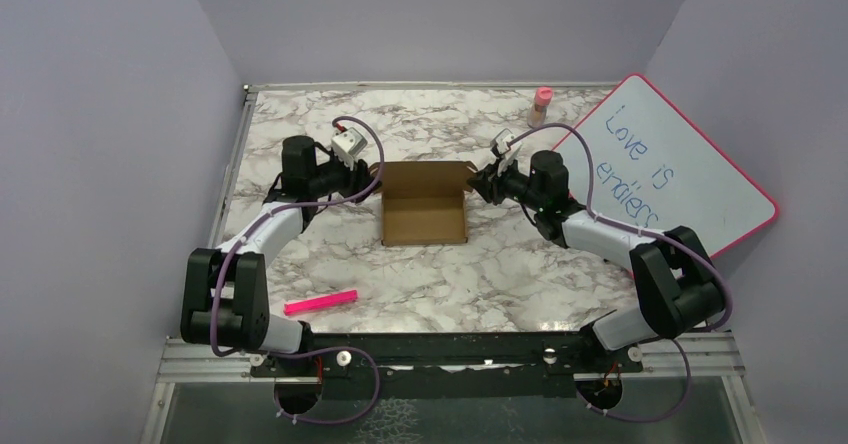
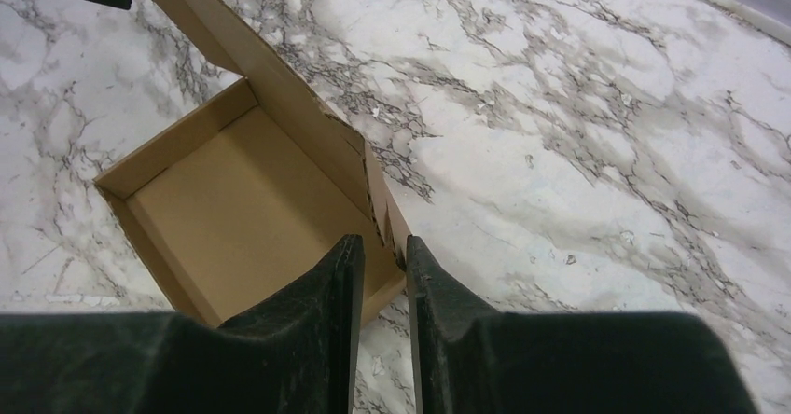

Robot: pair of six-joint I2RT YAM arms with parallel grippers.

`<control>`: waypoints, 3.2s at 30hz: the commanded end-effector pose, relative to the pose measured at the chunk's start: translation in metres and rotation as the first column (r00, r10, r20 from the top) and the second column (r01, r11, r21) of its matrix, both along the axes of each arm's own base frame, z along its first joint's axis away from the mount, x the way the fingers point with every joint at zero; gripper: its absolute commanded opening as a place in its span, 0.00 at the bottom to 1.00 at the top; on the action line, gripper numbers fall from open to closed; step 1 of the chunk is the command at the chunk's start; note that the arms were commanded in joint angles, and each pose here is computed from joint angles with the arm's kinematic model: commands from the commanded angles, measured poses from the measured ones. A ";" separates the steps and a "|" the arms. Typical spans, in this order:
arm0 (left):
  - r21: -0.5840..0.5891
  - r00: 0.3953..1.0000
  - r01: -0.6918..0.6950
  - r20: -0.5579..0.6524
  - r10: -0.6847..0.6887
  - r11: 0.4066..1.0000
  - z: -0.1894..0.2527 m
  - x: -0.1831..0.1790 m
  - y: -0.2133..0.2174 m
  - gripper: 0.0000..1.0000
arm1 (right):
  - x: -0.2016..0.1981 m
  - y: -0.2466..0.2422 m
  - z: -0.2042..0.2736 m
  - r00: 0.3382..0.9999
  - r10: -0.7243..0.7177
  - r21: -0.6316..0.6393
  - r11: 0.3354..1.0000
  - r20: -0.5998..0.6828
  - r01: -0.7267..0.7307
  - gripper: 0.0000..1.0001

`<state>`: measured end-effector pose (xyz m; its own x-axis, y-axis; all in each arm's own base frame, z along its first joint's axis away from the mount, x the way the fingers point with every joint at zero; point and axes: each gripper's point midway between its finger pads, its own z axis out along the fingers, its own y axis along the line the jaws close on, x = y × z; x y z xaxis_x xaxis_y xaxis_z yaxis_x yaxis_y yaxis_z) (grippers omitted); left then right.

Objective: Fold the paper box

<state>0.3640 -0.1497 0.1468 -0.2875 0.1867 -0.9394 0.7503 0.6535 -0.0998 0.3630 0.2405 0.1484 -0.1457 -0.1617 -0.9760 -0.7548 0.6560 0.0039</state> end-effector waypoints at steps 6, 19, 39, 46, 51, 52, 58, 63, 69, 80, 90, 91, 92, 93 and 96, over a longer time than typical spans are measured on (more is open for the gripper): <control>-0.083 0.997 0.071 0.028 -0.069 0.994 0.023 0.003 -0.012 0.21 | 0.003 0.010 0.015 0.997 0.063 0.017 0.998 0.040 -0.064 0.10; -0.118 0.978 -0.208 -0.033 0.206 0.971 0.029 0.012 -0.006 0.08 | 0.017 0.005 0.016 0.987 -0.160 0.094 0.982 -0.026 0.162 0.01; -0.249 0.706 -0.700 -0.098 0.701 0.670 0.022 0.041 -0.025 0.17 | 0.038 0.012 0.030 0.883 -0.469 0.247 0.855 -0.008 0.456 0.02; -0.292 0.648 -0.753 -0.167 0.743 0.590 0.015 0.036 -0.037 0.21 | 0.034 0.019 0.010 0.853 -0.520 0.235 0.824 -0.047 0.515 0.03; -0.305 0.651 -0.750 -0.184 0.737 0.586 0.014 0.030 -0.043 0.24 | 0.032 0.017 0.007 0.839 -0.540 0.242 0.808 -0.062 0.538 0.05; -0.311 0.650 -0.751 -0.192 0.735 0.583 0.014 0.029 -0.044 0.25 | 0.032 0.017 0.006 0.839 -0.540 0.241 0.807 -0.066 0.539 0.05; -0.340 0.660 -0.744 -0.242 0.711 0.575 0.012 0.020 -0.052 0.27 | 0.022 0.026 -0.001 0.842 -0.532 0.233 0.811 -0.090 0.537 0.06; -0.340 0.659 -0.748 -0.270 0.702 0.571 0.002 0.014 -0.058 0.29 | 0.015 0.028 -0.013 0.826 -0.548 0.213 0.798 -0.134 0.564 0.06; -0.329 0.656 -0.752 -0.286 0.699 0.571 -0.006 0.009 -0.064 0.30 | 0.009 0.024 -0.027 0.794 -0.580 0.198 0.769 -0.182 0.607 0.07; -0.309 0.657 -0.754 -0.329 0.678 0.580 -0.024 -0.007 -0.074 0.32 | -0.006 0.020 -0.045 0.772 -0.594 0.157 0.760 -0.229 0.631 0.08; -0.293 0.650 -0.760 -0.345 0.678 0.580 -0.036 -0.022 -0.069 0.35 | -0.019 0.018 -0.060 0.766 -0.585 0.133 0.765 -0.269 0.630 0.08; -0.291 0.646 -0.763 -0.350 0.678 0.577 -0.038 -0.024 -0.068 0.35 | -0.020 0.017 -0.062 0.765 -0.584 0.129 0.765 -0.272 0.631 0.08; -0.291 0.638 -0.770 -0.360 0.681 0.568 -0.041 -0.026 -0.067 0.35 | -0.020 0.016 -0.064 0.763 -0.585 0.127 0.764 -0.276 0.632 0.08; -0.293 0.632 -0.775 -0.370 0.681 0.560 -0.042 -0.027 -0.066 0.35 | -0.021 0.016 -0.064 0.762 -0.584 0.129 0.764 -0.279 0.632 0.08; -0.309 0.636 -0.772 -0.379 0.672 0.556 -0.037 -0.025 -0.069 0.35 | -0.021 0.020 -0.064 0.768 -0.575 0.131 0.770 -0.282 0.625 0.08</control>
<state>0.3441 -0.2056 0.1020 -0.3071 -0.5041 -0.8072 -0.0593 0.8567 -0.5125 0.3583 0.2499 0.1112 -0.2545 0.2634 -0.9305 -0.1351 0.9431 0.3039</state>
